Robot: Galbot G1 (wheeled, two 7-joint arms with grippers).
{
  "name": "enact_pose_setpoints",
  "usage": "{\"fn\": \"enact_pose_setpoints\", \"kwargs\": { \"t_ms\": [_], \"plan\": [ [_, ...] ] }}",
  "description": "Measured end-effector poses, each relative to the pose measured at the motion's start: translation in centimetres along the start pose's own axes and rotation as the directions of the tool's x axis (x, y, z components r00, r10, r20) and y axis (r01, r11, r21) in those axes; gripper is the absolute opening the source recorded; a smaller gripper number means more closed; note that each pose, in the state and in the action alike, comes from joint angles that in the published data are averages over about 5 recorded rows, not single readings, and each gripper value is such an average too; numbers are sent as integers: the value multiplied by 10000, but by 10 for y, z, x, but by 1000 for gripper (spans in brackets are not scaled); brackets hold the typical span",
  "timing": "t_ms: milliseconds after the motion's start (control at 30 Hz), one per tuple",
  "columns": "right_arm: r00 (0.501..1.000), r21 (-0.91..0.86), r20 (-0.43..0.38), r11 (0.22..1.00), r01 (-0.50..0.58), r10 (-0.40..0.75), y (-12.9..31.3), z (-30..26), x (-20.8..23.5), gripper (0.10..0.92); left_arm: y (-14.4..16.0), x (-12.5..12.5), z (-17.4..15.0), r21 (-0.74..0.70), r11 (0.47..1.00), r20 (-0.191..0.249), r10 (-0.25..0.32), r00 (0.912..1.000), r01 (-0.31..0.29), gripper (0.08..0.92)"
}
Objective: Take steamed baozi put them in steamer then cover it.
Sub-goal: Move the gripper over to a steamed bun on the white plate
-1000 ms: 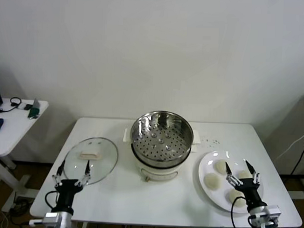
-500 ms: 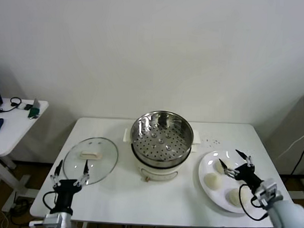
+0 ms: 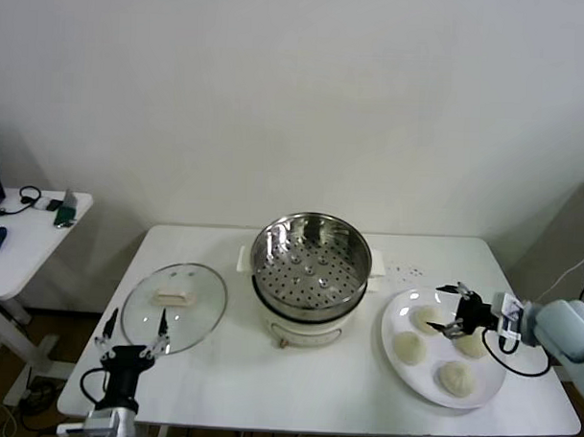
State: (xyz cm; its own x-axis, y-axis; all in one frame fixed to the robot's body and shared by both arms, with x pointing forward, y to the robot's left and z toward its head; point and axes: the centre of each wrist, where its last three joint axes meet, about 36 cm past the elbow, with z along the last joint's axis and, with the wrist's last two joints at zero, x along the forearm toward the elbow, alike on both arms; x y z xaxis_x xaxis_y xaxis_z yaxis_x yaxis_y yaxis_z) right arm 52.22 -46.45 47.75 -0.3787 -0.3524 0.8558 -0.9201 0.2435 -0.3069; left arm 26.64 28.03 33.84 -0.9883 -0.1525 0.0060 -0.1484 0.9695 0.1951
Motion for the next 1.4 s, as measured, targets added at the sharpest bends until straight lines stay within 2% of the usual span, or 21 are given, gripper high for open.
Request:
{"fn": "enact_pose_setpoints", "kwargs": {
  "t_ms": [267, 567, 1000, 1400],
  "plan": [
    [9818, 572, -1403, 9889, 1373, -1282, -37, -11, -15, 823, 2, -4, 2, -56, 9999, -75, -112, 9999, 112, 823],
    [9537, 847, -2392, 9746, 2074, -1822, -71, -30, -41, 823, 7, -4, 2, -165, 9996, -145, -224, 9996, 221, 823],
    [9197, 1200, -3138, 9510, 2851, -2361, -87, -57, -82, 823, 10, -6, 0, -226, 9992, -215, -320, 9993, 315, 823],
    [8988, 1406, -3576, 9369, 3201, -2534, -86, -62, -98, 820, 12, -4, 1, -281, 9990, -281, -370, 9989, 362, 823]
  ]
}}
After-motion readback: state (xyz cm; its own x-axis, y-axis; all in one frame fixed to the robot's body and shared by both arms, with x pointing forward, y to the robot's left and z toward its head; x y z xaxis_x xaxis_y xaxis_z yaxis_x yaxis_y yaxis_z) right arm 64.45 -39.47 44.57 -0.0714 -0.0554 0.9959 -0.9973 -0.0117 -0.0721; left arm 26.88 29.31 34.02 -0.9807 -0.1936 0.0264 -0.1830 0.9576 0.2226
